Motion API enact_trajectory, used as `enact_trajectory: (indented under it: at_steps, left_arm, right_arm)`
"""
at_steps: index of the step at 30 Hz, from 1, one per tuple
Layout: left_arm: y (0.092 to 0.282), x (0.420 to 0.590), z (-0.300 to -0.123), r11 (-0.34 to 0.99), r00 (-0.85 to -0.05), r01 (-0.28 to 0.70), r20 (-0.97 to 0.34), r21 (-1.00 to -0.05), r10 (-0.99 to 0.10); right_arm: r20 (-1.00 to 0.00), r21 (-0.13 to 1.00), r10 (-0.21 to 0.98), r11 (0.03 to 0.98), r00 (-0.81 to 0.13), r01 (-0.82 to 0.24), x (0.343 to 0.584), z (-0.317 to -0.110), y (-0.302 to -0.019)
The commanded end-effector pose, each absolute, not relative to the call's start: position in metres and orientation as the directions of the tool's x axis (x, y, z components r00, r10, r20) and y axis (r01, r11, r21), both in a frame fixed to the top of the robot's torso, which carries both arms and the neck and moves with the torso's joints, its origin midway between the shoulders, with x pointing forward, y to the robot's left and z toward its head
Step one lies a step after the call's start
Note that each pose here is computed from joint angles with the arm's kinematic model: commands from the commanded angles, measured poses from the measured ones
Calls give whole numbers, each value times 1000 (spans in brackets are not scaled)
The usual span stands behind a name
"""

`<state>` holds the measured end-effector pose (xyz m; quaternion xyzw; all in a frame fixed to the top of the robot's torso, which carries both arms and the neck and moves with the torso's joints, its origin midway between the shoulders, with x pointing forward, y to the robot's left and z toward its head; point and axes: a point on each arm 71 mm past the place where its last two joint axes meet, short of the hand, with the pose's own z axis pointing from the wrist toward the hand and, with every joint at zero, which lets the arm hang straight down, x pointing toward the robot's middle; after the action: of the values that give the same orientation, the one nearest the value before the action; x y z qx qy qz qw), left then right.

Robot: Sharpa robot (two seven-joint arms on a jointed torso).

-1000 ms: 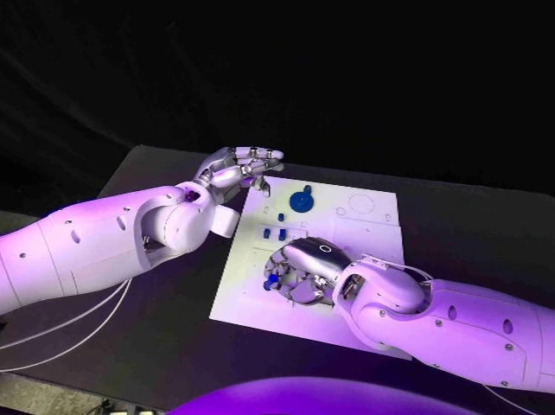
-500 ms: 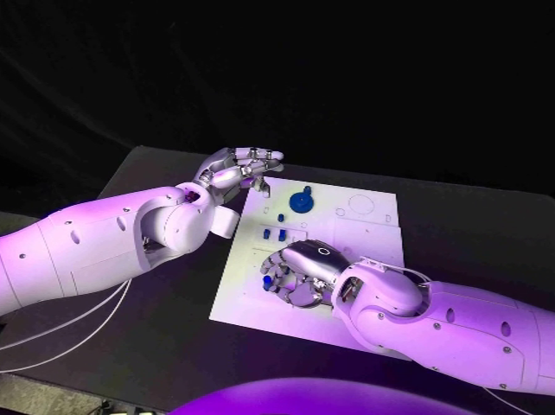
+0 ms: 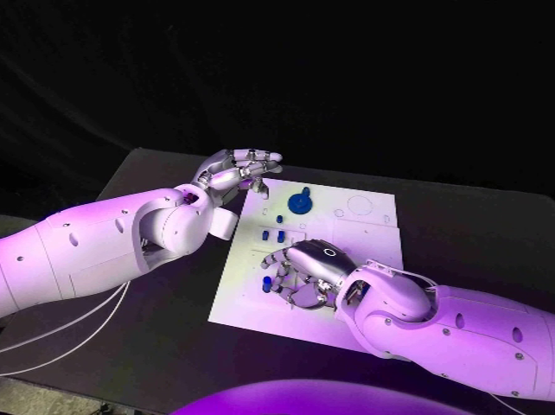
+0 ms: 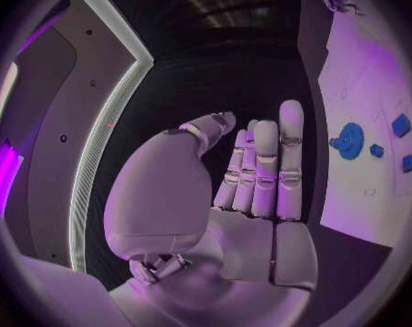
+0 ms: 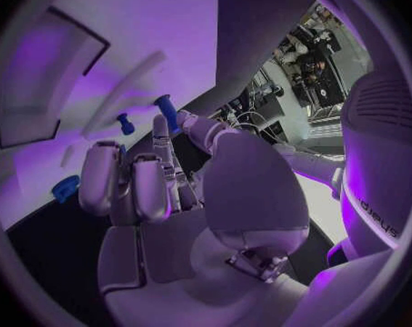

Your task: Assemble the parts on the task board

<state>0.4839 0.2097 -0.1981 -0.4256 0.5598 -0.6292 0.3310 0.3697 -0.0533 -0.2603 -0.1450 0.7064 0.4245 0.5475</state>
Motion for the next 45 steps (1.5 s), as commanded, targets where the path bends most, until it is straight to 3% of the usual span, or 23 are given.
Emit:
enact_trajectory:
  at_steps: [1,7,12,19,25,32,45]
  left_arm:
    - [208,483,-197,-161,-435,-57,170,-985,-884]
    - [208,484,-198,-160,-433,-58,169,-985,-885]
    - [209,484,-199,-158,-432,-59,168,-986,-886]
    - [210,483,-199,-158,-432,-60,168,-986,-886]
    - [210,483,-200,-159,-435,-61,170,-985,-884]
    - [210,482,-201,-160,-437,-62,171,-985,-883]
    - [211,480,-202,-160,-437,-65,172,-985,-883]
  right_arm:
    - [-881,468,359,580,-307,-667,369,-251,-61]
    - [-814,572,479,567,-328,-593,372,-232,-89]
    - [-744,665,518,634,-421,-395,390,-219,-137]
    - [-743,628,490,746,-456,-223,396,-215,-201]
    - [-777,559,445,813,-445,-165,384,-220,-233]
    - [-813,494,400,858,-423,-139,372,-230,-247]
    - [-836,430,325,888,-443,-161,354,-251,-230]
